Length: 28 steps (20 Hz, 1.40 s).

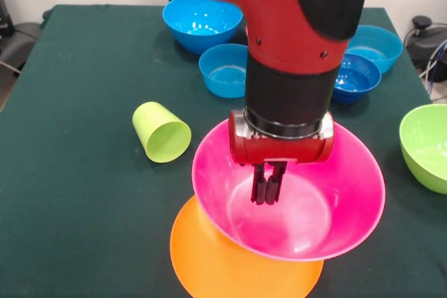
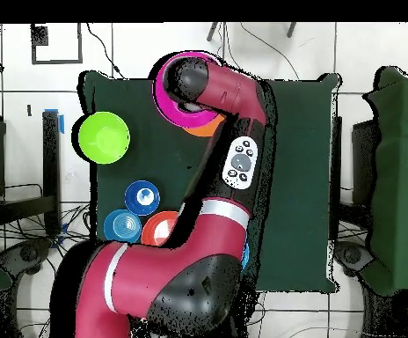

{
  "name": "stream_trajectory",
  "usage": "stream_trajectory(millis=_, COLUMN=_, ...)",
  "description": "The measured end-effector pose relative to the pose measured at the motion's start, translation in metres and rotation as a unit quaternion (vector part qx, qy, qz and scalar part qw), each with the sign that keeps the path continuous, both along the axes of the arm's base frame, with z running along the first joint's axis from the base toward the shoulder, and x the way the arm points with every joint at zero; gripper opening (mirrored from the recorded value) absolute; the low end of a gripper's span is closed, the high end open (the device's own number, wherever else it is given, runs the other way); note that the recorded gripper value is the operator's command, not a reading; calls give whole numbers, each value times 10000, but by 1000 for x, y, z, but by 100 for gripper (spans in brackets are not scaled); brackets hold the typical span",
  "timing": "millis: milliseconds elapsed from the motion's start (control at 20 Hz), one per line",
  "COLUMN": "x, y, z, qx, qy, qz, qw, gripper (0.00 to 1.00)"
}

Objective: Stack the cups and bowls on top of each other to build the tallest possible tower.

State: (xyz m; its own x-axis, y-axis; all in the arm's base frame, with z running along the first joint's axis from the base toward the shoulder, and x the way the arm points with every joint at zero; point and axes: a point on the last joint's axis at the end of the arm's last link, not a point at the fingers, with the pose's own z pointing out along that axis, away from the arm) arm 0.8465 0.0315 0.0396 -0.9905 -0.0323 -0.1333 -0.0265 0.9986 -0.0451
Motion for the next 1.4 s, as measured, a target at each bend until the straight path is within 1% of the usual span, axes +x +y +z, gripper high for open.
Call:
stream_trajectory(millis=50, x=-4, y=0, z=-10, qx=9, qy=62, qz=-49, qw=10000, gripper=0)
stream_trajectory(millis=150, x=-7, y=1, z=-20, qx=17, qy=118, qz=-95, qw=9999, gripper=0)
stream_trajectory(millis=250, x=-8, y=1, z=-25, qx=22, qy=137, qz=-119, qw=9998, gripper=0)
stream_trajectory(millis=600, x=6, y=0, z=-18, qx=-24, qy=-34, qz=-79, qw=10000, gripper=0)
stream_trajectory(millis=850, x=11, y=-6, z=-18, qx=-91, qy=-88, qz=-55, qw=9999, gripper=0)
stream_trajectory(millis=1150, x=14, y=-14, z=-19, qx=-182, qy=-88, qz=-31, qw=9998, gripper=0)
stream_trajectory(millis=1400, x=13, y=-17, z=-19, qx=-240, qy=-13, qz=-13, qw=9997, gripper=0)
